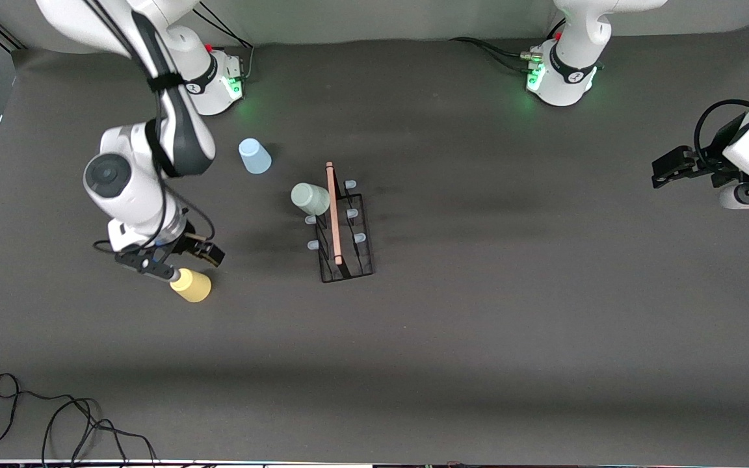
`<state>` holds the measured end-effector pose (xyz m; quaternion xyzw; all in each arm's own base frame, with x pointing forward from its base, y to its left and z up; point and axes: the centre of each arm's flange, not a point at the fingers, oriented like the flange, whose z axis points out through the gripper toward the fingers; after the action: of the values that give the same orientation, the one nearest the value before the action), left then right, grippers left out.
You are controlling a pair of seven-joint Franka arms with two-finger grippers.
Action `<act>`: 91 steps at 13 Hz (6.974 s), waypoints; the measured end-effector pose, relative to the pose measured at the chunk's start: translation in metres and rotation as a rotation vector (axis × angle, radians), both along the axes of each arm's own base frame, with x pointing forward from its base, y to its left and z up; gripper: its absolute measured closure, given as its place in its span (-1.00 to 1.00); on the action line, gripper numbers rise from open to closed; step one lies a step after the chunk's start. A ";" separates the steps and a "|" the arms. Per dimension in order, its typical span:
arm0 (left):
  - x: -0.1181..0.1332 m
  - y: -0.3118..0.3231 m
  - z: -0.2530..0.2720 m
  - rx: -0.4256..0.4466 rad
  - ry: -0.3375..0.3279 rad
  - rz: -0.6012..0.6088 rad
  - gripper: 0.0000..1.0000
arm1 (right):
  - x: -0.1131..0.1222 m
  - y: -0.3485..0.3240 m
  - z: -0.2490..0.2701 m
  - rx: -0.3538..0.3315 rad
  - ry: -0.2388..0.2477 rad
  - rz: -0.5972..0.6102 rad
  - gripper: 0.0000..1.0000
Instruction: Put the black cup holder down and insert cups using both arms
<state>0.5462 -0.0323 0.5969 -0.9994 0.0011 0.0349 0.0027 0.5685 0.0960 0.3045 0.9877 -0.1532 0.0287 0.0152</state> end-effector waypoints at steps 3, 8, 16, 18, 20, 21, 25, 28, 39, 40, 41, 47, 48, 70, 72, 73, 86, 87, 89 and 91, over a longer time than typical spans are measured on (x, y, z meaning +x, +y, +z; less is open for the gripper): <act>0.000 -0.001 0.000 0.000 0.000 -0.001 -1.00 | 0.013 -0.047 -0.024 -0.021 0.011 0.063 -1.00; 0.000 -0.001 0.000 0.000 0.000 -0.002 -1.00 | 0.017 -0.074 -0.058 -0.007 -0.003 0.080 -1.00; 0.000 -0.003 -0.001 0.000 0.002 -0.005 -1.00 | 0.021 -0.071 -0.071 -0.013 -0.023 0.091 -0.45; 0.001 -0.003 -0.002 0.000 0.003 -0.005 -1.00 | 0.023 -0.067 -0.066 -0.010 -0.032 0.096 -0.30; 0.001 -0.003 -0.002 0.000 0.001 -0.005 -1.00 | 0.027 -0.061 -0.052 0.009 -0.041 0.100 -0.30; 0.001 -0.003 -0.002 0.000 0.001 -0.005 -1.00 | 0.027 -0.057 -0.040 0.032 -0.028 0.101 -0.30; 0.001 -0.003 -0.002 0.001 0.000 -0.005 -1.00 | 0.013 -0.017 0.025 0.152 0.013 0.045 -0.30; 0.001 -0.003 -0.002 0.001 0.000 -0.005 -1.00 | -0.007 0.057 0.060 0.212 0.018 -0.069 -0.30; 0.002 -0.003 -0.003 0.003 0.000 -0.005 -1.00 | -0.030 0.210 0.070 0.216 -0.001 -0.280 -0.30; 0.002 -0.003 -0.003 0.003 0.000 -0.005 -1.00 | -0.029 0.219 0.063 0.207 -0.008 -0.285 -0.30; 0.002 -0.003 -0.003 0.003 0.000 -0.005 -1.00 | -0.029 0.226 0.057 0.199 -0.014 -0.292 -0.30; 0.002 -0.003 -0.003 0.003 0.000 -0.005 -1.00 | -0.028 0.236 0.036 0.166 -0.012 -0.292 -0.59; 0.002 -0.003 -0.003 0.003 0.000 -0.005 -1.00 | -0.026 0.237 0.040 0.171 -0.019 -0.291 -0.81; 0.001 -0.004 0.000 0.004 -0.008 -0.007 -1.00 | 0.015 -0.051 0.280 0.017 0.177 0.143 -1.00; 0.001 -0.003 0.002 0.004 -0.011 -0.006 -1.00 | 0.020 -0.052 0.270 0.024 0.197 0.156 -1.00; 0.001 -0.003 0.002 0.004 -0.012 -0.006 -1.00 | 0.022 -0.056 0.265 0.012 0.210 0.165 -1.00; 0.000 -0.002 0.003 0.003 -0.014 -0.005 -1.00 | -0.007 -0.102 0.277 0.013 0.135 0.223 -1.00; 0.000 -0.002 0.003 0.003 -0.014 -0.005 -1.00 | -0.007 -0.102 0.277 0.011 0.129 0.230 -1.00; 0.000 -0.002 0.003 0.003 -0.014 -0.005 -1.00 | -0.007 -0.104 0.275 0.009 0.130 0.232 -1.00; 0.000 -0.002 0.003 0.003 -0.014 -0.005 -1.00 | -0.007 -0.105 0.275 0.009 0.130 0.233 -1.00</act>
<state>0.5460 -0.0346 0.6003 -0.9996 0.0033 0.0279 0.0046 0.5619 -0.0088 0.5798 0.9986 -0.0361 -0.0347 0.0172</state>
